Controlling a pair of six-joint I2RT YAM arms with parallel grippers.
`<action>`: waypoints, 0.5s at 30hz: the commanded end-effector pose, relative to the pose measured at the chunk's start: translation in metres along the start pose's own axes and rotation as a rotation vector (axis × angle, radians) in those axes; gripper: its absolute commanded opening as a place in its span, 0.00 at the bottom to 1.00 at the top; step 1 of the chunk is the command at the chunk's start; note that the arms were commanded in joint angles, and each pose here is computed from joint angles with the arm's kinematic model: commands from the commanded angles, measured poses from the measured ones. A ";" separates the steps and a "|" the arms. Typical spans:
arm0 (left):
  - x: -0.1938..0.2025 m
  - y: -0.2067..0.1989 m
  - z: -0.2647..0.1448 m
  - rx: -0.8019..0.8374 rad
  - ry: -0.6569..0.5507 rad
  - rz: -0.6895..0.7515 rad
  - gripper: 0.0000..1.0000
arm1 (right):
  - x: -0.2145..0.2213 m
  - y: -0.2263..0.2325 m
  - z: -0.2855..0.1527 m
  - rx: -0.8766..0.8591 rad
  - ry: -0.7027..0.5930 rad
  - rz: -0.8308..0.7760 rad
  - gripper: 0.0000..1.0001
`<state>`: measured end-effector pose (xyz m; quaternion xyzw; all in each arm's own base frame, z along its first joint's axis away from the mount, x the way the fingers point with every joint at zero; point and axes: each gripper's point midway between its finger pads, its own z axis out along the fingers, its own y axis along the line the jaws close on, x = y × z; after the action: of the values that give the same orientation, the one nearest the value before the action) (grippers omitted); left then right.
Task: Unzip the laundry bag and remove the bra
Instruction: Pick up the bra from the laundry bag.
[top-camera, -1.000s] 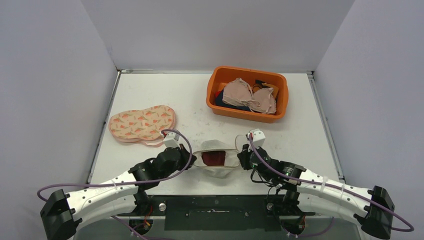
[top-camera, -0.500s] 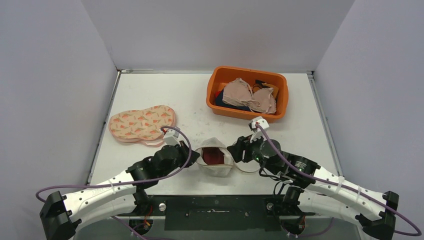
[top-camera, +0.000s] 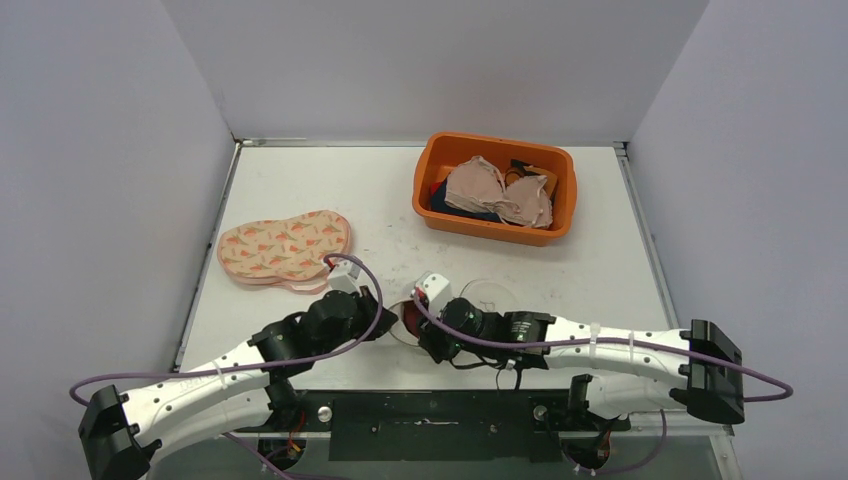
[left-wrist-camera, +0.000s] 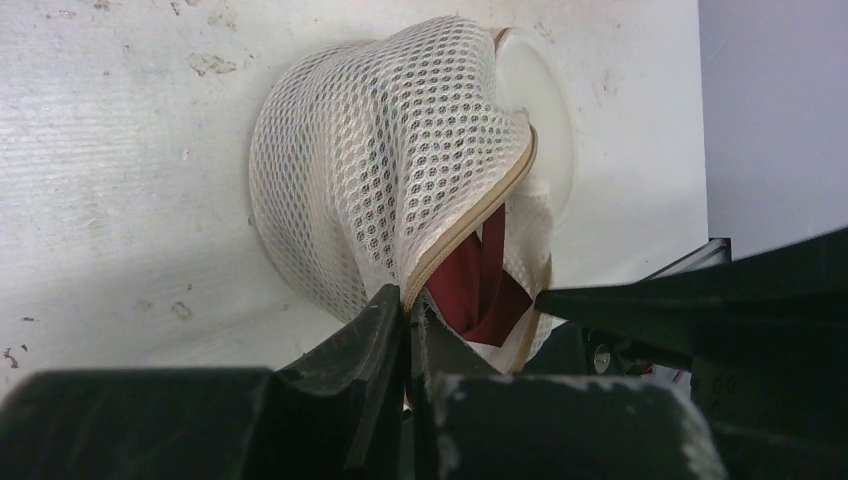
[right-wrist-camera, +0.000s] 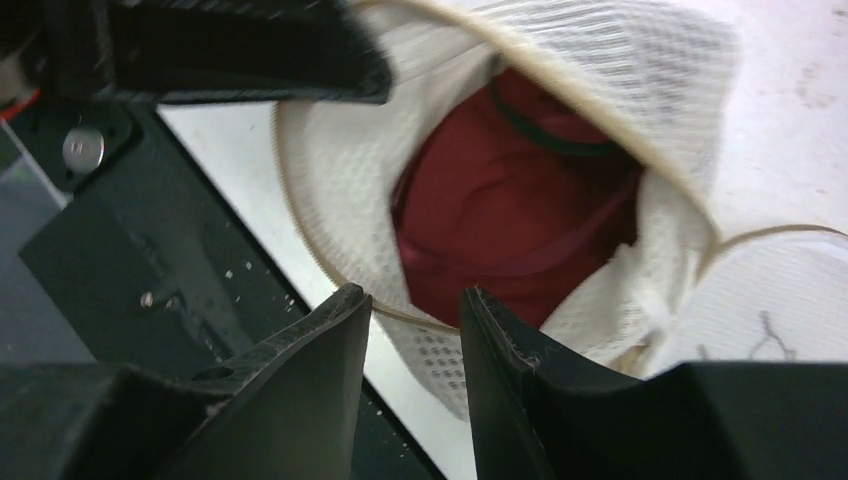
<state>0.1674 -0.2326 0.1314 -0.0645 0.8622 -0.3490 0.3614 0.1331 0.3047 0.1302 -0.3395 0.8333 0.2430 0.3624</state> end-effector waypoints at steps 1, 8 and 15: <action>-0.012 -0.019 -0.012 0.042 0.004 0.008 0.03 | -0.011 0.024 -0.001 -0.021 -0.027 -0.125 0.39; -0.004 -0.009 -0.013 0.023 0.022 0.012 0.03 | 0.025 0.033 0.008 -0.025 0.060 -0.199 0.38; -0.001 0.007 -0.013 -0.027 0.014 0.029 0.02 | 0.014 0.030 0.002 0.021 0.010 -0.177 0.45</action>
<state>0.1572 -0.2248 0.1306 -0.0552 0.8720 -0.3414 0.3465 0.0931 0.3175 0.1010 -0.4358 0.8092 0.2018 0.3385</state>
